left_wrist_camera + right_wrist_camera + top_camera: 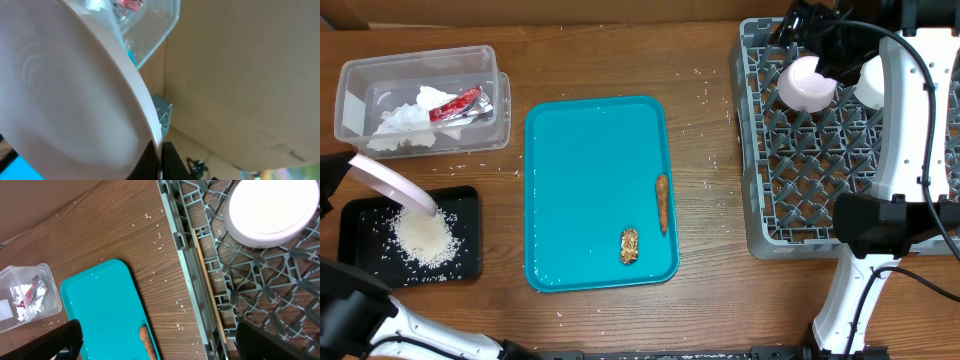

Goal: Sort waste into correct bins and load items into the dishwasher
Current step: 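Carry the emptied plate back and set it on the teal tray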

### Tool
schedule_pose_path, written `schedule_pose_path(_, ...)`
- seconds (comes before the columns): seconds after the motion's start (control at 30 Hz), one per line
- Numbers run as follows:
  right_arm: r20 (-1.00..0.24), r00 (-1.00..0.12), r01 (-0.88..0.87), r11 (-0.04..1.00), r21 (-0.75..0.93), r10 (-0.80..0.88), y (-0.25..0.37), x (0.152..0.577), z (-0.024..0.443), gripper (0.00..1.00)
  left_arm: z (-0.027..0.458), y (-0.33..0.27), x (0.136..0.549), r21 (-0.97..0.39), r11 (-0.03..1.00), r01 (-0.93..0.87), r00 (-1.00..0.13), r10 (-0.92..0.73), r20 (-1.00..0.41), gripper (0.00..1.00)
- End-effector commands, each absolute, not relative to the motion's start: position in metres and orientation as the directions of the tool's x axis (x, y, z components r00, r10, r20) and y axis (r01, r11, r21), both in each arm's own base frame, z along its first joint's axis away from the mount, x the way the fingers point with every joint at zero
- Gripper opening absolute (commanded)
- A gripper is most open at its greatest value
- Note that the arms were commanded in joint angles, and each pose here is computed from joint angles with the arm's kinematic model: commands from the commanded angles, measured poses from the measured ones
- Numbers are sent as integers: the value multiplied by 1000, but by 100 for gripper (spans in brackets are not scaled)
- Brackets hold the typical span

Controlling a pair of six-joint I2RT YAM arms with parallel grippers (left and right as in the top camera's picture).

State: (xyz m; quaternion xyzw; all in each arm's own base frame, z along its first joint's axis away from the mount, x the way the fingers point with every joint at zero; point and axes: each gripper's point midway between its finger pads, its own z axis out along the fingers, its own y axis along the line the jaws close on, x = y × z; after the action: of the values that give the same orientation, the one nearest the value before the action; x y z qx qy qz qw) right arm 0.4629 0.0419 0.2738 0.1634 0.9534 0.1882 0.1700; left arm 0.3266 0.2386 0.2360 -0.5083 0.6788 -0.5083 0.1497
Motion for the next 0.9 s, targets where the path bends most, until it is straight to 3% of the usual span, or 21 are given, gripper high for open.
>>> schedule_pose_path(0.0, -298, -877, 237, 879, 413, 376, 39, 460, 286, 100, 282, 207, 313, -830, 160, -535, -477, -867, 141, 4)
schedule_pose_path(0.23, -298, -877, 237, 879, 413, 376, 39, 460, 286, 100, 302, 155, 304, -709, 388, -589, -551, -835, 1, 4)
schedule_pose_path(0.37, -298, -877, 237, 879, 413, 376, 39, 460, 286, 100, 314, 96, 318, -693, 526, -493, -689, -722, -58, 4)
schedule_pose_path(0.53, -298, -877, 237, 879, 413, 376, 39, 460, 286, 100, 285, 9, 337, -477, 797, -370, -873, -474, -114, 4)
schedule_pose_path(0.77, -298, -877, 237, 879, 413, 376, 39, 460, 286, 100, 263, -74, 381, -186, 964, -192, -914, -245, -325, 4)
schedule_pose_path(0.87, -298, -877, 237, 879, 413, 376, 39, 460, 286, 100, 252, -107, 395, -110, 988, -109, -915, -143, -377, 4)
